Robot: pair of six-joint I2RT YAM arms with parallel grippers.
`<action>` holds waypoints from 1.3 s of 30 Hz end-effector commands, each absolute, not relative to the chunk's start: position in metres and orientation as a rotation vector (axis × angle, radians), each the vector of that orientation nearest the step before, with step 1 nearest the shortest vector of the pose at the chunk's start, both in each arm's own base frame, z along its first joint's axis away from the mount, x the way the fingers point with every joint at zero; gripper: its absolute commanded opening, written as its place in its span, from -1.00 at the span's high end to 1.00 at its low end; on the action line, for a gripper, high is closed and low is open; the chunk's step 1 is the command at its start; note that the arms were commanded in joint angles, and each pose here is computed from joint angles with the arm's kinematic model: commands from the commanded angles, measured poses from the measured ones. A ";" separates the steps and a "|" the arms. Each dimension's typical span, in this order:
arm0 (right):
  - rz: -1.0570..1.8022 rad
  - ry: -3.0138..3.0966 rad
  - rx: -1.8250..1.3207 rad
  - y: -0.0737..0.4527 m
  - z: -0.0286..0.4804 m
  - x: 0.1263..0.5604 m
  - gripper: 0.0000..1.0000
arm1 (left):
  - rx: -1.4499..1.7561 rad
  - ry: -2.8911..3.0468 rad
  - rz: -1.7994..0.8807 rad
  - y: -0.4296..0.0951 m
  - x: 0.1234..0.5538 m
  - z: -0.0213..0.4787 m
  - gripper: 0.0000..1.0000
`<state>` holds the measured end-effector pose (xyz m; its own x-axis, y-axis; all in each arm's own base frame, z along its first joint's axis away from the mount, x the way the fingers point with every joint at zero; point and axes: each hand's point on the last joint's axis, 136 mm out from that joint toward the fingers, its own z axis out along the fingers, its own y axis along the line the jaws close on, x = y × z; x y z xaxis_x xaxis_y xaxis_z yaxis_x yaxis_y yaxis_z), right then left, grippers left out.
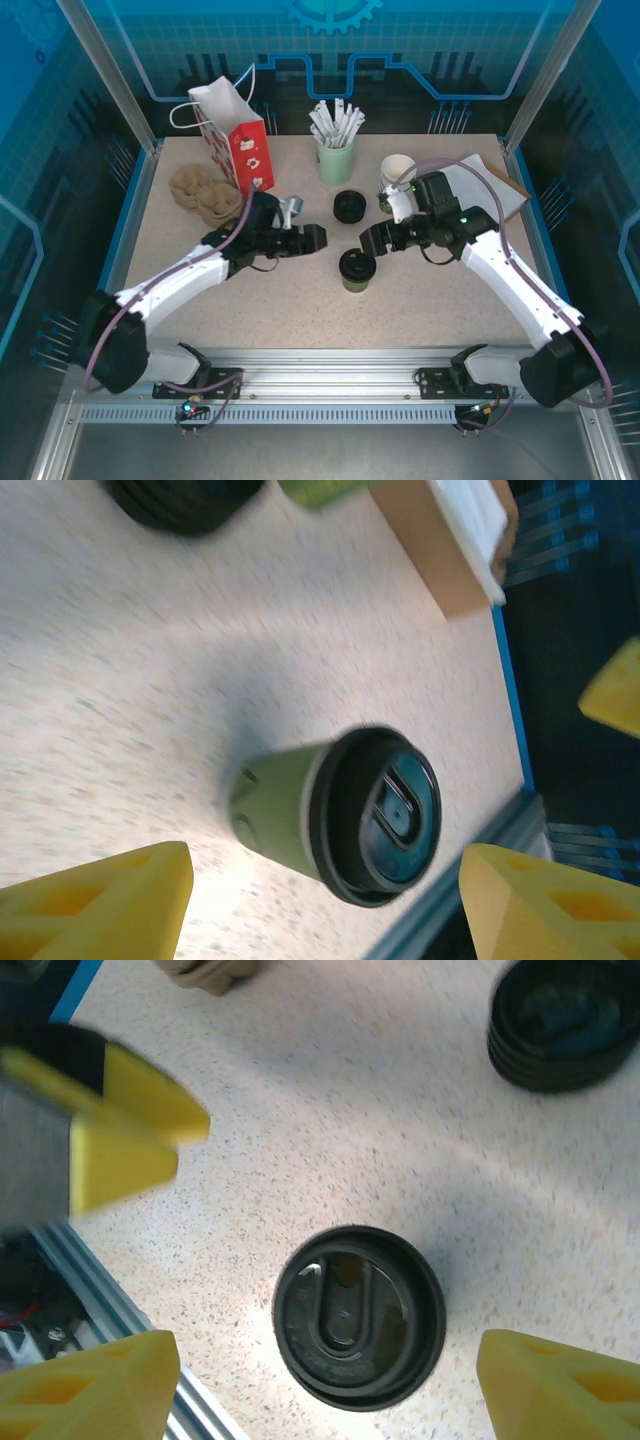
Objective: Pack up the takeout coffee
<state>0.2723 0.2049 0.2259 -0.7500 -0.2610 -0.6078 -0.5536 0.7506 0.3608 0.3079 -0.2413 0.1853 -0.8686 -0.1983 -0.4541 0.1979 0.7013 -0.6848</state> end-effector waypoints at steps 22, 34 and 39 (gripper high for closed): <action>0.530 2.102 -0.925 0.277 0.250 0.290 -0.68 | -0.314 2.313 0.036 0.054 0.424 0.179 -0.52; 0.508 2.173 -0.909 0.279 0.236 0.298 -0.68 | 0.135 2.428 0.115 0.063 0.469 0.149 -0.49; 0.511 2.205 -0.891 0.279 0.230 0.299 -0.67 | 0.230 2.523 0.101 0.068 0.475 0.128 -0.42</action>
<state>0.2992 0.2735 0.2231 -0.5158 -0.4597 -0.7229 -0.7250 0.6838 0.0825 0.4769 0.0665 0.1344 -0.7840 0.1067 -0.6115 0.0479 0.9926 0.1118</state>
